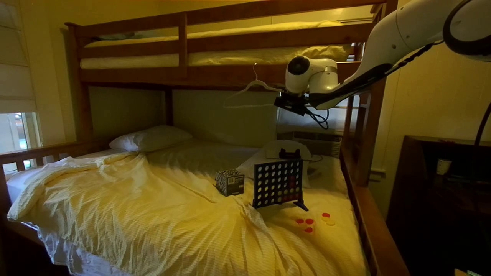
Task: Pick up the hang wire and put it on the black object
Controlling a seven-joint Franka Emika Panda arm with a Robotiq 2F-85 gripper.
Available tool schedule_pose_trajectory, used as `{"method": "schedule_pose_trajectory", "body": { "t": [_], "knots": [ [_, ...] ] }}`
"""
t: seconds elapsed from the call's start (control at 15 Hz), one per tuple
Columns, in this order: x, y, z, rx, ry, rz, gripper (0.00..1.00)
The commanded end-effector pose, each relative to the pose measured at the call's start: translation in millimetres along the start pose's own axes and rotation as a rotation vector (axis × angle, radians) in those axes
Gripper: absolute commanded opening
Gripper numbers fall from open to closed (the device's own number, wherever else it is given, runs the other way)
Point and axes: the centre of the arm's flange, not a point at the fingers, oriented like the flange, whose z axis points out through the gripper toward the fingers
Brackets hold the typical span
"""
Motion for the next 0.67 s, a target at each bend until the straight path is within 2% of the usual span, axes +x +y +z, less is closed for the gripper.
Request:
{"method": "schedule_pose_trajectory", "body": {
  "t": [0.0,0.13,0.6],
  "knots": [
    [3.3,-7.0,2.4,-0.009,0.027,0.005,0.01],
    [3.3,-6.9,2.9,-0.010,0.028,0.004,0.05],
    [9.2,-6.7,-4.8,0.019,0.051,0.059,0.05]
  ]
}}
